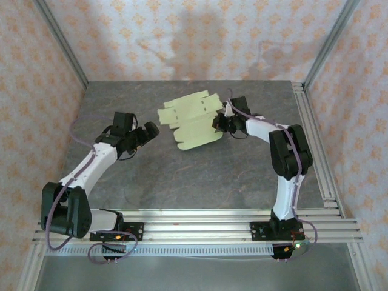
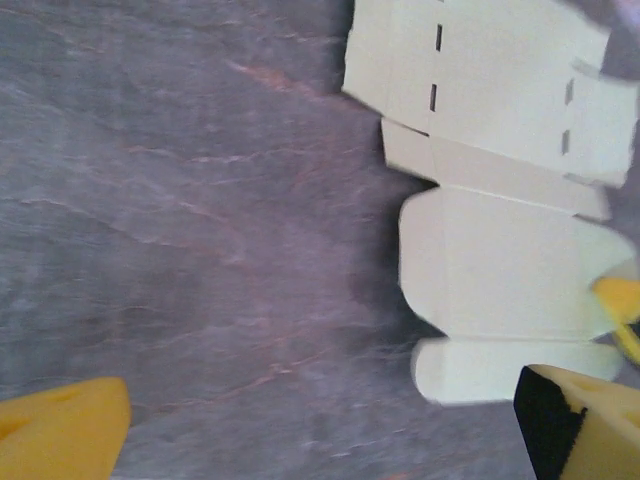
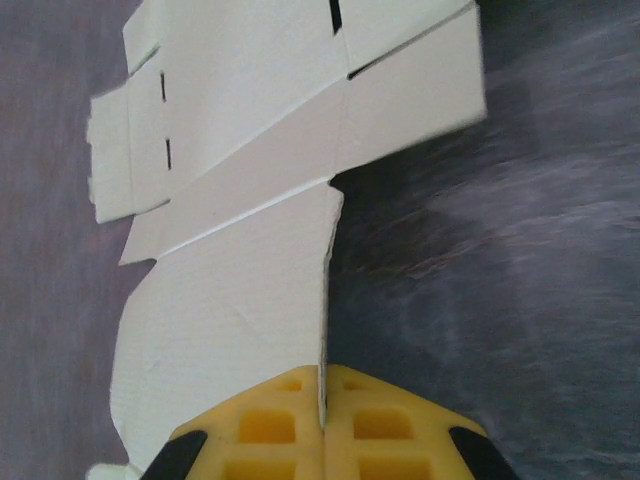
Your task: Fold the paper box
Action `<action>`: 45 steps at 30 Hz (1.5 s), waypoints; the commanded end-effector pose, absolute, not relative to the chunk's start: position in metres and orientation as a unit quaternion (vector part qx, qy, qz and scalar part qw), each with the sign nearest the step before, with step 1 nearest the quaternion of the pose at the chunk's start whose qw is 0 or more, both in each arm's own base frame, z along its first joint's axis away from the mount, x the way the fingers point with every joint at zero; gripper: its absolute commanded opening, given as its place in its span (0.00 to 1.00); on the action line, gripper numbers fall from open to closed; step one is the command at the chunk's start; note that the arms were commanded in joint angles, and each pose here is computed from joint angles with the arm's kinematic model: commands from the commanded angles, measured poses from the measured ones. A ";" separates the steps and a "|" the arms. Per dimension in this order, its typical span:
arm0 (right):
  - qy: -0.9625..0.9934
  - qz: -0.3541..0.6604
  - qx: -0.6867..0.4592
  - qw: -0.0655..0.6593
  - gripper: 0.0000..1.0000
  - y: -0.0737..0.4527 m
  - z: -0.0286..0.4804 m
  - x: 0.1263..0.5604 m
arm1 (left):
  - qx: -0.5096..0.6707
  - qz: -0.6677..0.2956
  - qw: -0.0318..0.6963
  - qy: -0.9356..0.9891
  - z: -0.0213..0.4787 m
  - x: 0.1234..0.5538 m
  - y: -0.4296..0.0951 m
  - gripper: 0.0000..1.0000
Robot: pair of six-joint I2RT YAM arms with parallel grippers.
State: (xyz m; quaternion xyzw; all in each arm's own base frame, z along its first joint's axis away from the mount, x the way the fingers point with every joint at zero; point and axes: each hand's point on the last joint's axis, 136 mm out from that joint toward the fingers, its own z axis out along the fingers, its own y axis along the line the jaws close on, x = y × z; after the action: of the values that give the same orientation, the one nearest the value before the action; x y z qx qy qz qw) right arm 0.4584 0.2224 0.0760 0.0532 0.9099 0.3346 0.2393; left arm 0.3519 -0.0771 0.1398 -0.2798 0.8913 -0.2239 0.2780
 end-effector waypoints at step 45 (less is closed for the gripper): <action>0.707 0.454 0.360 0.406 0.00 0.234 0.149 0.440 | -0.518 -0.539 0.310 0.588 0.131 0.456 -0.219 0.73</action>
State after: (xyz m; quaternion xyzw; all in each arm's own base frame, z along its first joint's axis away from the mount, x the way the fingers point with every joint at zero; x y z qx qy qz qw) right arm 0.4403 0.2305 0.1397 0.3623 0.7203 0.4344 0.4014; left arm 0.4430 -0.2052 0.1025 -0.5334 0.6190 -0.4897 0.3041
